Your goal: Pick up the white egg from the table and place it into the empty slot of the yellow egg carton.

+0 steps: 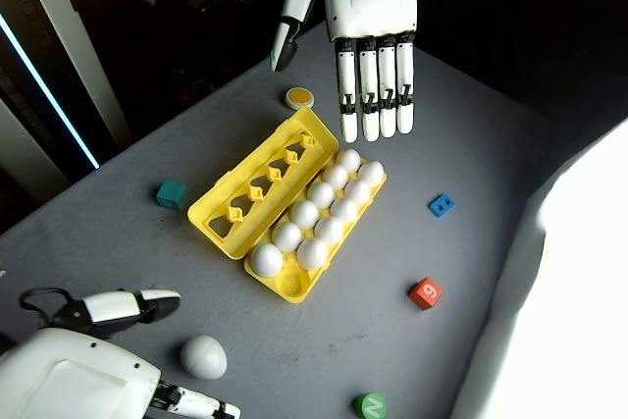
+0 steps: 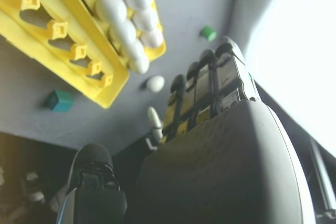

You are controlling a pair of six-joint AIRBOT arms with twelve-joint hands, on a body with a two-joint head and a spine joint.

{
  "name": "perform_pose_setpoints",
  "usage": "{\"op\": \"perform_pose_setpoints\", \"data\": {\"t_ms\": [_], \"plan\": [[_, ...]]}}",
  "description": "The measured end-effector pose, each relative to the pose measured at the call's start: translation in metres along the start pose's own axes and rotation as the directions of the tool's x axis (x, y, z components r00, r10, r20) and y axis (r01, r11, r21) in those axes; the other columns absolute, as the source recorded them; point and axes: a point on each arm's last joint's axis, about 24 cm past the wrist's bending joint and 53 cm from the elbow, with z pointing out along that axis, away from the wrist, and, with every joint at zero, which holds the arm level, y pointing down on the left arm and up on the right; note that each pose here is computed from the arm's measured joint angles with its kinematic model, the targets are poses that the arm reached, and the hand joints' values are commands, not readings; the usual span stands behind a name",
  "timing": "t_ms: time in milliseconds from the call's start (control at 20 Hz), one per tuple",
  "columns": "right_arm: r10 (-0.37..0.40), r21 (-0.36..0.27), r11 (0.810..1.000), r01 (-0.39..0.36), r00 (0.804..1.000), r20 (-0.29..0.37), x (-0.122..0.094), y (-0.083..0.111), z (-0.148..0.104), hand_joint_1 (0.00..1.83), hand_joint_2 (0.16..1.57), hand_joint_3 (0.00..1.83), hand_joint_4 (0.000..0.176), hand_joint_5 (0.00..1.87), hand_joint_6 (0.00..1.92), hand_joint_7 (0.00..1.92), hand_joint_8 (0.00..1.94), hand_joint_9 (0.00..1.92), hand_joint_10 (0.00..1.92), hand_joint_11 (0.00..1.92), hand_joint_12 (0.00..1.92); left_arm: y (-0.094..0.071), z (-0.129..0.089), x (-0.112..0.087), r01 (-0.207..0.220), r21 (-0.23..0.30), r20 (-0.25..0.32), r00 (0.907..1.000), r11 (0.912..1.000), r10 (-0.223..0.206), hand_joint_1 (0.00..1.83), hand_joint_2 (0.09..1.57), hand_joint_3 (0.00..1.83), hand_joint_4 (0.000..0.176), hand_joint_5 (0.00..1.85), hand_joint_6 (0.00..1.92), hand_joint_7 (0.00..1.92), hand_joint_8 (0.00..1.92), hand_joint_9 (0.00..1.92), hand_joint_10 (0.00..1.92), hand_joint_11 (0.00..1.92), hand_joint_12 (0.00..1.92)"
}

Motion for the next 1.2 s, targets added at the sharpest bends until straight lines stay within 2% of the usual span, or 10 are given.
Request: {"op": "perform_pose_setpoints", "data": {"t_ms": [50, 100, 200, 250, 350, 600, 650, 800, 900, 1200], "plan": [[0.014, 0.011, 1.0, -0.014, 1.0, -0.006, 0.003, 0.0, 0.004, 0.65, 0.76, 0.03, 0.041, 0.68, 0.03, 0.09, 0.01, 0.0, 0.0, 0.0, 0.0, -0.001, 0.0, 0.0, 0.002, 0.002, 0.002, 1.0, 1.0, -0.002, 0.0, 1.13, 0.0, 0.0, 0.0, 0.0, 0.0, 0.0, 0.0, 0.0, 0.0, 0.0], [0.024, 0.028, 0.999, -0.024, 1.0, -0.013, 0.007, -0.002, 0.009, 0.65, 0.76, 0.02, 0.061, 0.72, 0.02, 0.2, 0.02, 0.0, 0.0, 0.0, 0.0, -0.002, 0.001, -0.001, 0.001, 0.005, 0.002, 1.0, 1.0, -0.001, 0.0, 1.13, 0.0, 0.0, 0.0, 0.0, 0.0, 0.0, 0.0, 0.0, 0.0, 0.0], [0.015, 0.037, 0.999, -0.015, 1.0, -0.016, 0.011, -0.002, 0.016, 0.66, 0.76, 0.01, 0.062, 0.78, 0.02, 0.2, 0.01, 0.0, 0.0, 0.0, 0.0, -0.002, 0.001, -0.001, 0.0, 0.005, 0.003, 1.0, 1.0, 0.0, 0.0, 1.13, 0.0, 0.0, 0.0, 0.0, 0.0, 0.0, 0.0, 0.0, 0.0, 0.0], [0.019, 0.037, 0.999, -0.019, 1.0, -0.02, 0.014, -0.001, 0.019, 0.65, 0.77, 0.02, 0.08, 0.77, 0.01, 0.14, 0.0, 0.0, 0.0, 0.0, 0.0, -0.002, 0.001, -0.001, 0.0, 0.005, 0.003, 1.0, 1.0, 0.0, 0.0, 1.13, 0.01, 0.0, 0.0, 0.0, 0.0, 0.0, 0.0, 0.0, 0.0, 0.0], [0.018, 0.035, 0.999, -0.017, 1.0, -0.021, 0.017, 0.002, 0.023, 0.68, 0.79, 0.02, 0.084, 0.8, 0.02, 0.01, 0.0, 0.0, 0.0, 0.0, 0.0, -0.002, 0.001, -0.001, -0.001, 0.005, 0.003, 1.0, 1.0, 0.001, 0.0, 1.12, 0.0, 0.0, 0.01, 0.0, 0.0, 0.0, 0.0, 0.0, 0.0, 0.0], [0.046, 0.068, 0.997, -0.042, 0.998, -0.053, 0.034, -0.002, 0.026, 0.76, 0.74, 0.0, 0.094, 0.86, 0.04, 0.0, 0.0, 0.0, 0.0, 0.0, 0.0, -0.002, 0.001, -0.001, 0.0, 0.006, 0.004, 1.0, 1.0, 0.0, 0.0, 1.13, 0.0, 0.0, 0.06, 0.01, 0.03, 0.01, 0.0, 0.0, 0.01, 0.0], [0.057, 0.081, 0.995, -0.052, 0.997, -0.06, 0.037, -0.007, 0.026, 0.79, 0.7, 0.0, 0.109, 0.91, 0.03, 0.03, 0.0, 0.0, 0.0, 0.0, 0.0, -0.002, 0.001, -0.001, 0.0, 0.005, 0.004, 1.0, 1.0, 0.0, 0.0, 1.13, 0.0, 0.0, 0.06, 0.01, 0.03, 0.01, 0.01, 0.0, 0.02, 0.01], [0.092, 0.115, 0.99, -0.085, 0.994, -0.061, 0.04, -0.016, 0.024, 0.79, 0.71, 0.0, 0.105, 0.92, 0.02, 0.1, 0.02, 0.0, 0.0, 0.0, 0.0, -0.003, 0.001, -0.001, -0.001, 0.006, 0.004, 1.0, 1.0, 0.001, 0.0, 1.13, 0.0, 0.0, 0.04, 0.0, 0.02, 0.0, 0.0, 0.0, 0.0, 0.0], [0.13, 0.138, 0.983, -0.121, 0.99, -0.059, 0.041, -0.022, 0.024, 0.73, 0.71, 0.0, 0.136, 0.87, 0.0, 0.05, 0.02, 0.0, 0.0, 0.0, 0.0, -0.004, 0.001, -0.002, -0.001, 0.008, 0.004, 1.0, 1.0, 0.0, 0.0, 1.13, 0.0, 0.0, 0.08, 0.01, 0.07, 0.02, 0.04, 0.01, 0.03, 0.02], [0.146, 0.132, 0.982, -0.138, 0.988, -0.054, 0.041, -0.015, 0.029, 0.76, 0.7, 0.0, 0.131, 0.89, 0.01, 0.05, 0.01, 0.0, 0.0, 0.0, 0.0, -0.003, 0.001, -0.002, -0.002, 0.007, 0.004, 1.0, 1.0, 0.002, 0.0, 1.15, 0.01, 0.0, 0.06, 0.0, 0.03, 0.0, 0.0, 0.0, 0.0, 0.0]]}}
